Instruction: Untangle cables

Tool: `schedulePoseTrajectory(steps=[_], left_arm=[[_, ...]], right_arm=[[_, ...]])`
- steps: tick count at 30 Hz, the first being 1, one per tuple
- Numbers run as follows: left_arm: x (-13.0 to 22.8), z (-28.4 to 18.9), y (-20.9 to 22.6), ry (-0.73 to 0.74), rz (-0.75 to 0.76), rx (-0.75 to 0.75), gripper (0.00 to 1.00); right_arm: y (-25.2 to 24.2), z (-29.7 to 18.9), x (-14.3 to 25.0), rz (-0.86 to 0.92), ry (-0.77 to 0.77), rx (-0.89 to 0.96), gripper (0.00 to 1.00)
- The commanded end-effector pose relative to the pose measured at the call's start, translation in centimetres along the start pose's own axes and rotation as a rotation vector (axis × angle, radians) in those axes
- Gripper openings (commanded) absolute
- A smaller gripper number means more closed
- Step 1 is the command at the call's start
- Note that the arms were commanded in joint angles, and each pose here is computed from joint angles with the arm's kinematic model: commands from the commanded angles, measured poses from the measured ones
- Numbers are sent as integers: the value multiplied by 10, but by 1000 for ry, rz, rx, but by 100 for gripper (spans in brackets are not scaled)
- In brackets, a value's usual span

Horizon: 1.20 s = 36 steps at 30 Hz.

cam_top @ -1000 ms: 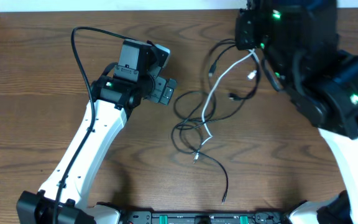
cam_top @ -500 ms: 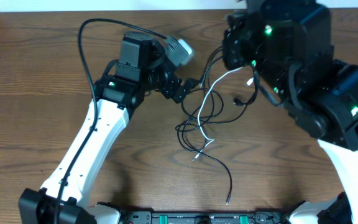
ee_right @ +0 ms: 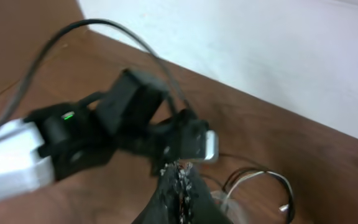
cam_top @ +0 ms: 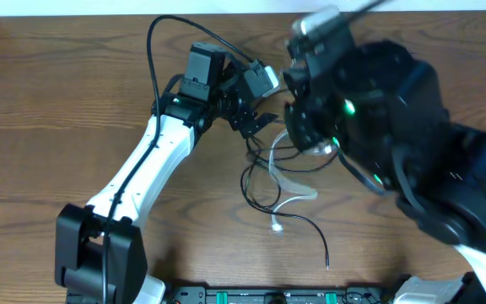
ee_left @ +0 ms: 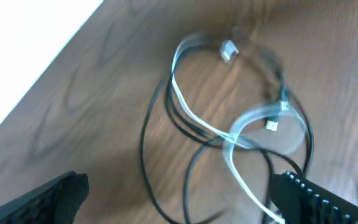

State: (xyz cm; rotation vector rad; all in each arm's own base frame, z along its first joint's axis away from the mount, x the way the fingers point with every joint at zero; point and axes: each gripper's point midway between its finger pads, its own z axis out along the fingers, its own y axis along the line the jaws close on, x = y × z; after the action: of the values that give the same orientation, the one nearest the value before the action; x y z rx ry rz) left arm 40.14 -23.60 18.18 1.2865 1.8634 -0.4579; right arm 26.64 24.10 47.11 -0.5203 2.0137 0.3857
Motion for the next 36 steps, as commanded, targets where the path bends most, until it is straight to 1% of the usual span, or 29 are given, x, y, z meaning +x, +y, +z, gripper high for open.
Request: schedulePoseTrajectory(steps=[1,4,6,8,10,11,12,13,14,15,17,18,20,23,25,29,31,33,36], left_arm=[[-2,3,-1,-16,23,11,98],[-1,3,-1,-15,21,12,98],[0,3,-2,-10,6,15,98],[0,3,-2,-9,3,15,98],[1,3,2,-4,2,1,98],[3,2,5,4,3,-16,98],[4,2,9,14,4,-34,98],[7,2,12,29,-3,-55,98],[9,1,15,43,-12,-75,98],[12,1,19,58,-36,-98,98],[17,-2,23,87,-77,-130,98],[20,-3,23,103,-85,-137,98],[25,-5,20,126,-97,-130,98],[31,-6,15,151,-110,-113,98],[32,-6,14,158,-114,-108,98],[33,-6,14,159,-114,-108,98],[32,-6,14,158,-114,-108,98],[33,-6,14,159,-115,-108,98],[35,-6,12,167,-119,-102,98]], right_arm=[[4,-25,-4,-20,-36,-34,1],[2,-32,2,-23,-19,-32,1],[-9,-31,10,12,10,32,1],[-36,-27,23,98,45,196,2],[-71,-27,43,188,86,419,1],[-85,-26,54,222,107,513,3],[-96,-25,65,254,132,592,16],[-103,-21,76,278,165,648,26],[-109,-14,90,295,211,693,30],[-110,-6,103,295,259,710,32],[-109,14,128,269,364,717,38],[-107,26,143,234,431,713,39],[-103,43,171,156,542,701,44],[-92,70,225,17,734,622,56],[-86,81,263,-20,839,572,58],[-86,93,310,-36,918,556,59],[-83,104,329,-75,942,498,63],[-77,119,350,-98,955,408,64],[-72,136,375,-76,946,321,64]])
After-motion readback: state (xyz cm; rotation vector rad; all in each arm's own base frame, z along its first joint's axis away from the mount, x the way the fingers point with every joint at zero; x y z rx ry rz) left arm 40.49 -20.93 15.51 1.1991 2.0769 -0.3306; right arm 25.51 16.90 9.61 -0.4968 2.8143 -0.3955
